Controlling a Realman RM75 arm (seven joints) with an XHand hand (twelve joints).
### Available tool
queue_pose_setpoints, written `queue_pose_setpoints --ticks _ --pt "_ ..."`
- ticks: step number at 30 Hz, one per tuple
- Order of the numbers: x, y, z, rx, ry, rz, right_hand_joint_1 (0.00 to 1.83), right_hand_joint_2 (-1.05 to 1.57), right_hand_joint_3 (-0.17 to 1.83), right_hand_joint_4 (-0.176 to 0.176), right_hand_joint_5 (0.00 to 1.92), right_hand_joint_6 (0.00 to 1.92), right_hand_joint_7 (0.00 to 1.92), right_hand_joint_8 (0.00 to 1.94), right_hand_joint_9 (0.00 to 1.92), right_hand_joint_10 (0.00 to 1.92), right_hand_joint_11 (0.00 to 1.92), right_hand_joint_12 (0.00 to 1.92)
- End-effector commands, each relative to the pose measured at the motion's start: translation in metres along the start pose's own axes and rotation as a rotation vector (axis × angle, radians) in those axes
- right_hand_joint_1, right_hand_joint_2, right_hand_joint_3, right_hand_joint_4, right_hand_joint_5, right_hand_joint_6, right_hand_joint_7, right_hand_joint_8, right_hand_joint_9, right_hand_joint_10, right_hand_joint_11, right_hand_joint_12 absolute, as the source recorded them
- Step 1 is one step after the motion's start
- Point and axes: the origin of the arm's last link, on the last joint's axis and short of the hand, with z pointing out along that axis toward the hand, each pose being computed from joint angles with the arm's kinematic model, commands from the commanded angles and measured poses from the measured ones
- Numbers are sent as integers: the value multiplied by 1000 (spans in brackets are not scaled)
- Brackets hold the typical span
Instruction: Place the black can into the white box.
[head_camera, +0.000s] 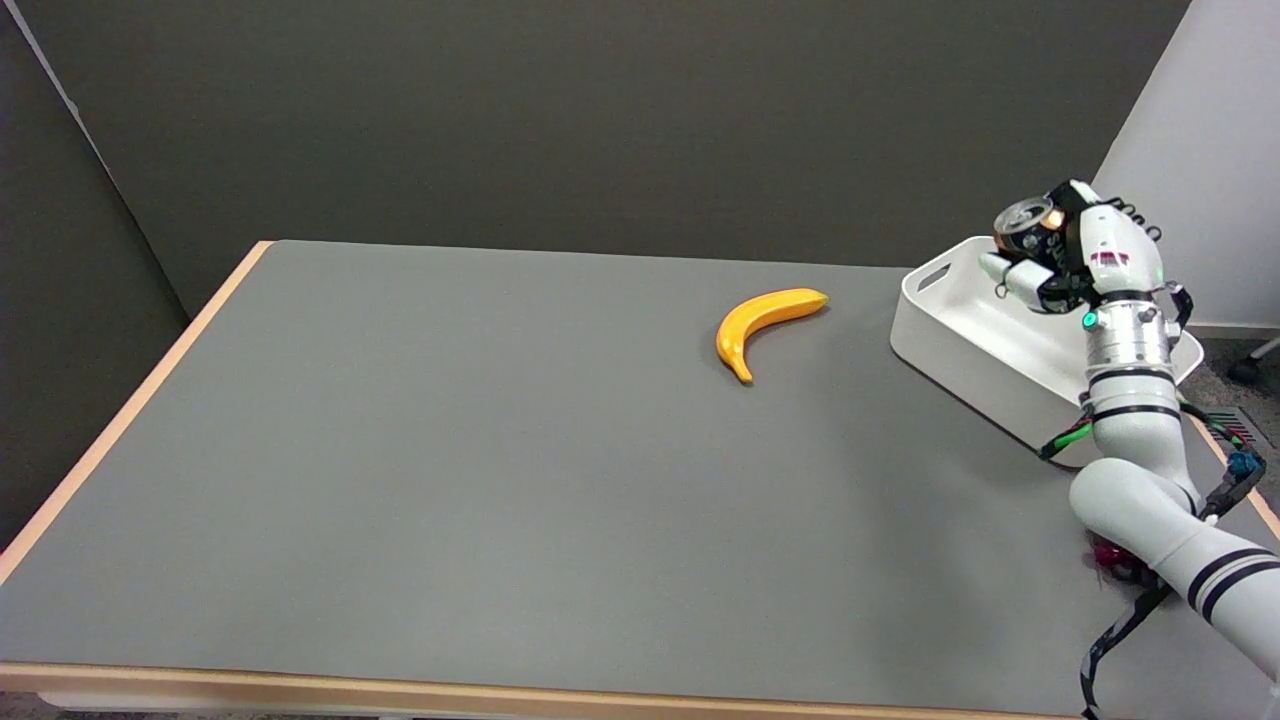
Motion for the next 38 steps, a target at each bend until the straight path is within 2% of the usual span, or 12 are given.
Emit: queue_pose_setpoints --ticks 1,3,5,6,8,11,15,20,24,28,33,38 --pt "-13 22 -10 -67 -60 -53 479 612 939 -35 62 374 89 202 35 348 8 697" --pt "-12 21 -10 -61 -56 -51 454 587 932 -20 42 233 3 79 -1 66 -1 442" --pt "-12 17 -8 -50 -57 -48 375 574 872 6 29 96 -1 15 -1 9 -1 117" --pt "-11 15 -7 -43 -55 -49 354 572 860 11 21 61 -1 -1 -1 -1 -1 27" --pt "-11 7 -6 -12 -52 -58 358 586 848 0 0 58 -1 -1 -1 -1 -1 -1" --pt "-10 -4 -5 17 -41 -30 362 606 703 7 -1 42 -1 -1 -1 -1 -1 -1" --pt "-6 -13 -4 46 -18 -13 351 600 713 6 -1 29 -1 -1 -1 -1 -1 -1" --pt "-6 -10 -1 18 -11 16 348 602 716 5 -1 26 -1 -1 -1 -1 -1 -1" --pt "-7 -27 -6 61 11 84 361 617 718 -2 -1 20 -1 -1 -1 -1 -1 -1" --pt "4 -73 -12 238 48 240 359 626 702 -7 -1 19 -1 -1 -1 -1 -1 -1" --pt "16 -132 -31 476 77 286 298 632 721 -8 -1 67 -1 -1 -1 -1 -1 -1" --pt "17 -162 -54 586 75 341 267 650 726 -7 -1 131 -1 -1 -1 -1 -1 -1"
